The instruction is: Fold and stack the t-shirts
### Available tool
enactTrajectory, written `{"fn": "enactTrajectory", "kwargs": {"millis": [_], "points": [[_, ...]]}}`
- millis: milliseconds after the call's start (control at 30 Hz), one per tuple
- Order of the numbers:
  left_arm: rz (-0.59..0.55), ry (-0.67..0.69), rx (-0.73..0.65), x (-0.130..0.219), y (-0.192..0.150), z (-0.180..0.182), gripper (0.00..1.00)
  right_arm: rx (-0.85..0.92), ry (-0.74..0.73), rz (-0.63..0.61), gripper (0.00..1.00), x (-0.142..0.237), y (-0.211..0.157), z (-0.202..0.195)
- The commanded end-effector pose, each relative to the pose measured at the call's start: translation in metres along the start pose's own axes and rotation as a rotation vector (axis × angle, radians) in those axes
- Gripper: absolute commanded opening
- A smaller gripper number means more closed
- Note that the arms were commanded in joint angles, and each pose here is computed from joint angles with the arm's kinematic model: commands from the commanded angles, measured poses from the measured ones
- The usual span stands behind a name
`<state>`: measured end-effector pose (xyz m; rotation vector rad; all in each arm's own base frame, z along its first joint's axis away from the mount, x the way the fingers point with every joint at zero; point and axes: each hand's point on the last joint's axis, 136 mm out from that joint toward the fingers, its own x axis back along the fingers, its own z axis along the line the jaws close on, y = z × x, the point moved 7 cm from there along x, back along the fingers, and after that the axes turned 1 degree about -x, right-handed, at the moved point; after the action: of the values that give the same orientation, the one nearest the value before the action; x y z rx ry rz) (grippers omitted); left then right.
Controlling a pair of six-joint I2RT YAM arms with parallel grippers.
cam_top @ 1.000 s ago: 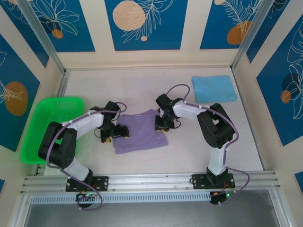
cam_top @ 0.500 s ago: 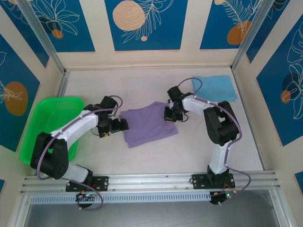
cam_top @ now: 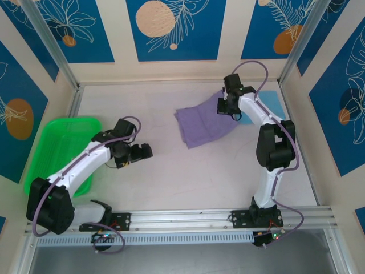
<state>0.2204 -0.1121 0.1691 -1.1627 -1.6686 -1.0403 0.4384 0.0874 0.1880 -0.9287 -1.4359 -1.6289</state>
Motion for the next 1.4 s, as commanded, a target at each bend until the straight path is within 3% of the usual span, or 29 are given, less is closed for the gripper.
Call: {"fn": "enactTrajectory", "kwargs": {"millis": [0,267,767,1367], "points": [[0.013,0.022,-0.003,0.004,-0.009,0.005,0.99,0.041,-0.071,-0.038,0.0,0.013,0.022,-0.019],[0.028,0.042,-0.011,0.006,-0.013,0.01,0.99,0.106,-0.145,-0.123,0.0,0.041,0.06,-0.04],[0.047,0.057,-0.016,0.003,-0.015,0.012,1.0,0.205,-0.208,-0.247,0.0,0.105,0.081,-0.059],[0.077,0.07,-0.031,-0.002,-0.015,0.012,1.0,0.103,-0.205,-0.33,0.0,0.143,0.094,-0.102]]}}
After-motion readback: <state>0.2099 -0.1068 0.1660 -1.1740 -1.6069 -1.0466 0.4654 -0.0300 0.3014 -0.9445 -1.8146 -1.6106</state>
